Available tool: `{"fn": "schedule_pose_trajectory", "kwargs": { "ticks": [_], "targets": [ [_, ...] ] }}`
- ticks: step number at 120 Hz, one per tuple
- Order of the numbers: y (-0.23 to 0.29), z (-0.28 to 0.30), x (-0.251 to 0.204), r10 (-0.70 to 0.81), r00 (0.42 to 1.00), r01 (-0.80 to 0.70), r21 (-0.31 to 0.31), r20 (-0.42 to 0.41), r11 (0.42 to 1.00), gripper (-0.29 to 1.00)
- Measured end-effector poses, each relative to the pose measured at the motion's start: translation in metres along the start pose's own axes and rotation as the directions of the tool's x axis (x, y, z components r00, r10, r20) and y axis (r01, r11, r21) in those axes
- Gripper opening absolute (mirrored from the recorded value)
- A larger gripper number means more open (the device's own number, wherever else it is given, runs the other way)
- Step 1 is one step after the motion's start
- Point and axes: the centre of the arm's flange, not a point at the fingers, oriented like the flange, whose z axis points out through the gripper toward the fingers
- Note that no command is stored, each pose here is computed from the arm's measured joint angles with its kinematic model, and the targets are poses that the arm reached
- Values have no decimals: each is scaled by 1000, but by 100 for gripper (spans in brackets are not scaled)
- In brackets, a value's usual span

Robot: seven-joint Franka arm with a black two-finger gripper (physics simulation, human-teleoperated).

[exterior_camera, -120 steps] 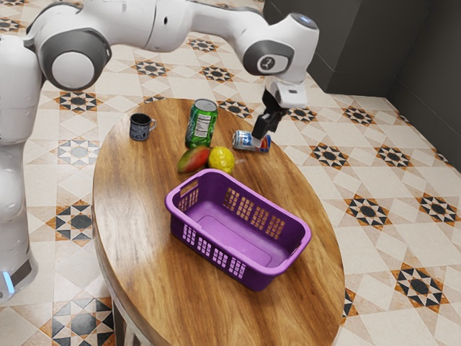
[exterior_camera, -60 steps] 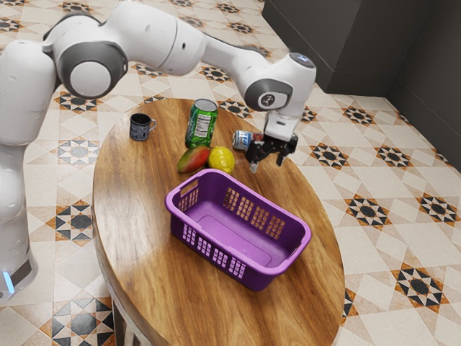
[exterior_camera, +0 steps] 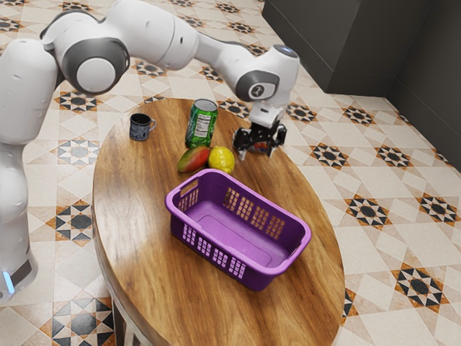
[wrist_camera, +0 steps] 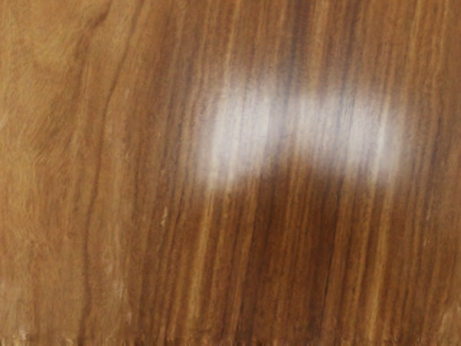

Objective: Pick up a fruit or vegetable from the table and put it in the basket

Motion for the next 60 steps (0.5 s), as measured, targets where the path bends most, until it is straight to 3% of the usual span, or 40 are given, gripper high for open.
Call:
{"fn": "schedule_pose_trajectory", "kwargs": {
  "ticks": [39, 60],
  "targets": [
    [-5, -7, 6, 56, 998, -54, 46, -36, 997, 70],
    [3, -10, 8, 77, 996, -77, -6, -45, 997, 70]
  ]
}}
